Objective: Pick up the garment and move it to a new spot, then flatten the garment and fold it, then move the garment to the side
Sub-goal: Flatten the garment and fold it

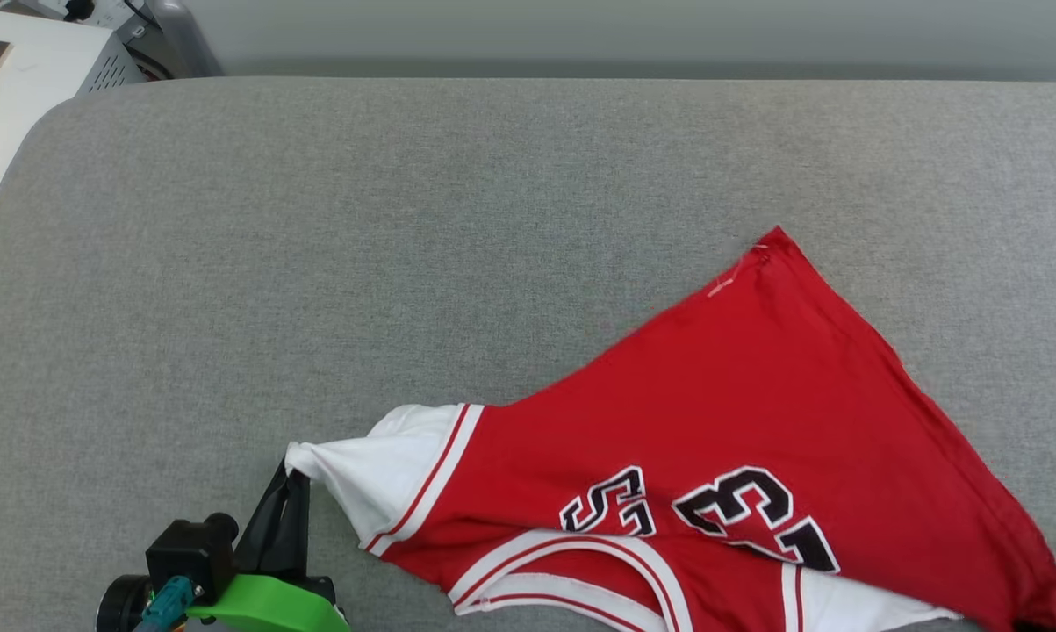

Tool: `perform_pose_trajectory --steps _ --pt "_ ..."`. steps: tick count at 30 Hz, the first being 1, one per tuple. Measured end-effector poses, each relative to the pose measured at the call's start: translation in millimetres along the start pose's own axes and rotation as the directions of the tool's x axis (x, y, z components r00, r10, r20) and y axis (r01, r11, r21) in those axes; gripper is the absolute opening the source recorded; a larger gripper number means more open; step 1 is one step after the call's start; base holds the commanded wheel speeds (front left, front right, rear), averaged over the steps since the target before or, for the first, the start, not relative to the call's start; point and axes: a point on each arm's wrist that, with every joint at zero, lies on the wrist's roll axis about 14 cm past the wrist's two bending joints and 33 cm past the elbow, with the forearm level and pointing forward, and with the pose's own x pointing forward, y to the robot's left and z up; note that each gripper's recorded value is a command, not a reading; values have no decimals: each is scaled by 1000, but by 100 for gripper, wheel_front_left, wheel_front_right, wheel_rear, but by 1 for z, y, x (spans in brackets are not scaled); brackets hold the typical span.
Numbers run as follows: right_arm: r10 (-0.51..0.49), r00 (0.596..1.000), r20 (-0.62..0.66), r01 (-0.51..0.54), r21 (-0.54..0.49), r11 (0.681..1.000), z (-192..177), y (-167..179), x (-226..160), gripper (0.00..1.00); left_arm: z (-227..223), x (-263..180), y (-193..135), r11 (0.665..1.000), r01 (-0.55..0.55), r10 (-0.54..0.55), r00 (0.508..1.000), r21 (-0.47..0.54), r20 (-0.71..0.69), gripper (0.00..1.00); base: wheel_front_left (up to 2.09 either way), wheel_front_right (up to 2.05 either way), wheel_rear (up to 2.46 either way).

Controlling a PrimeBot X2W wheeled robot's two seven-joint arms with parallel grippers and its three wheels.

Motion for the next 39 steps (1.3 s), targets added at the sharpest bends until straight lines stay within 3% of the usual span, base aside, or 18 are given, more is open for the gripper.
perform_pose_trajectory --steps 4,5,6,11,16,19,21,23,26,30,37,39 --pt "2 1000 -22 -1 47 999 -17 4 3 0 -3 -2 1 1000 -3 3 1000 2 -10 0 0 0 0" --pt "-6 1000 1 5 56 998 -13 3 2 24 -4 -2 0 1000 -2 2 1000 2 -12 0 0 0 0" --pt "-13 1000 28 11 63 998 -8 2 1 100 -4 -2 0 1000 0 0 1000 2 -12 0 0 0 0" --pt "-44 982 181 41 18 999 38 -5 -15 100 -3 -3 -3 1000 7 -7 1000 2 -8 0 0 0 0" --pt "-12 904 426 60 -99 993 130 8 -44 100 -2 -2 -5 1000 11 -11 1000 -3 -6 0 0 0 0" --pt "43 855 517 55 -172 983 176 26 -55 100 -1 0 -6 1000 13 -13 1000 -2 -1 0 0 0 0" --pt "82 845 528 49 -229 972 197 41 -54 100 0 2 -7 1000 14 -14 1000 -4 2 0 0 0 0" --pt "120 847 519 36 -280 959 213 56 -48 100 2 5 -7 1000 15 -15 1000 -3 8 0 0 0 0" --pt "158 892 425 13 -371 928 235 81 -20 100 4 12 -7 1000 15 -15 1000 0 16 0 0 0 0" --pt "124 962 242 -12 -416 909 234 88 20 100 4 19 -7 1000 14 -15 1000 8 20 0 0 0 0" --pt "52 996 65 -15 -475 880 237 92 75 100 1 31 -9 1000 19 -19 1000 5 20 0 0 0 0" --pt "24 1000 0 -22 -464 886 233 87 107 100 -5 38 -6 1000 8 -8 1000 -2 7 0 0 0 0"
